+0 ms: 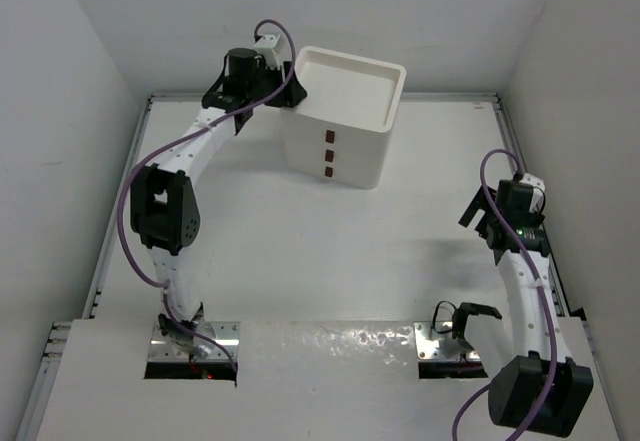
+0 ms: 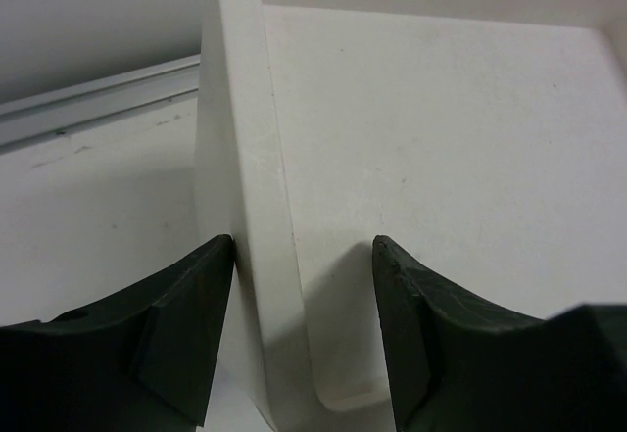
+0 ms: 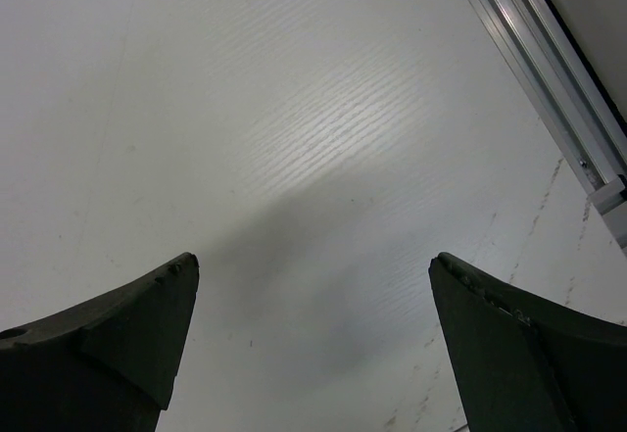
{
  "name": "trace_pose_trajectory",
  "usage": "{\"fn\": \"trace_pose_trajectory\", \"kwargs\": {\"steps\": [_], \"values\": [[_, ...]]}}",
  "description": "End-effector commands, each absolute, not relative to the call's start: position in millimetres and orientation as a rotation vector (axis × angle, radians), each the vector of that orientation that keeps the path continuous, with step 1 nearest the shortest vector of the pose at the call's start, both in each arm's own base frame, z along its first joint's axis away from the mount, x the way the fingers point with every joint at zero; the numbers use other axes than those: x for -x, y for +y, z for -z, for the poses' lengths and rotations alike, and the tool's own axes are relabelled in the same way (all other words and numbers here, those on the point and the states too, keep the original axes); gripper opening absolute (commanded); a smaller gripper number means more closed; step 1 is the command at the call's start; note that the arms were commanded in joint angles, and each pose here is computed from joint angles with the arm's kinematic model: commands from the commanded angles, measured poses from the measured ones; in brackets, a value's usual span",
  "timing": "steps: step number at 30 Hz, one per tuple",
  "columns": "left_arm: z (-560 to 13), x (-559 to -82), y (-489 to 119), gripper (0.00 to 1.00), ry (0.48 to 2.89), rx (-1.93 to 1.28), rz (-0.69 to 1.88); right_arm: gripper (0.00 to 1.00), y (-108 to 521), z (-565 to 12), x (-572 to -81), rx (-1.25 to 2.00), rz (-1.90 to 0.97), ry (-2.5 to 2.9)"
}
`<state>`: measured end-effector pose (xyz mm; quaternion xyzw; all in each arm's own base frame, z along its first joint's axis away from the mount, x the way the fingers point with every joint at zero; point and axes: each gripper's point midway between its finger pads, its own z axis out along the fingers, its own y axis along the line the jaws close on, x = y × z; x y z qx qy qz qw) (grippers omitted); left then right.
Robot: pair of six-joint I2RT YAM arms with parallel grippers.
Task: Sort the tools into containers
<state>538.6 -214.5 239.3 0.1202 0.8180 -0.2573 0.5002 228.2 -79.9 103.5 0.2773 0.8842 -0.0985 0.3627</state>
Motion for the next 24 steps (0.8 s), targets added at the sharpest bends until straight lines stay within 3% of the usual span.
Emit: {"fn": "trace_pose_trajectory", "kwargs": {"steps": [1, 8, 11, 15, 16, 21, 24], "values": [[-149.8, -454.0, -299.3, 0.54, 2.322, -0.387, 0.954, 0.99, -84.5, -116.6, -230.3, -0.692, 0.276, 2.24], [-185.2, -445.1, -348.2, 0.57, 2.225, -0.454, 1.057, 0.99, -87.0, -110.2, -219.7, -0.681, 0.318, 2.265], [-208.9, -460.0, -347.1, 0.68, 2.168, -0.447, 1.006, 0.99, -85.4, -107.4, -219.9, -0.663, 0.31, 2.278], [-295.3, -510.3, -313.3, 0.96, 1.99, -0.354, 0.797, 0.99, -81.8, -100.4, -219.7, -0.633, 0.295, 2.325], [-311.4, -521.0, -296.2, 1.0, 1.959, -0.321, 0.712, 0.99, -81.7, -98.3, -218.3, -0.636, 0.298, 2.334], [-422.3, -529.4, -238.3, 1.0, 1.72, -0.249, 0.402, 0.99, -80.9, -93.6, -220.4, -0.681, 0.283, 2.325], [-439.0, -530.9, -171.0, 1.0, 1.702, -0.153, 0.067, 0.99, -79.0, -96.1, -225.4, -0.697, 0.256, 2.302]]}}
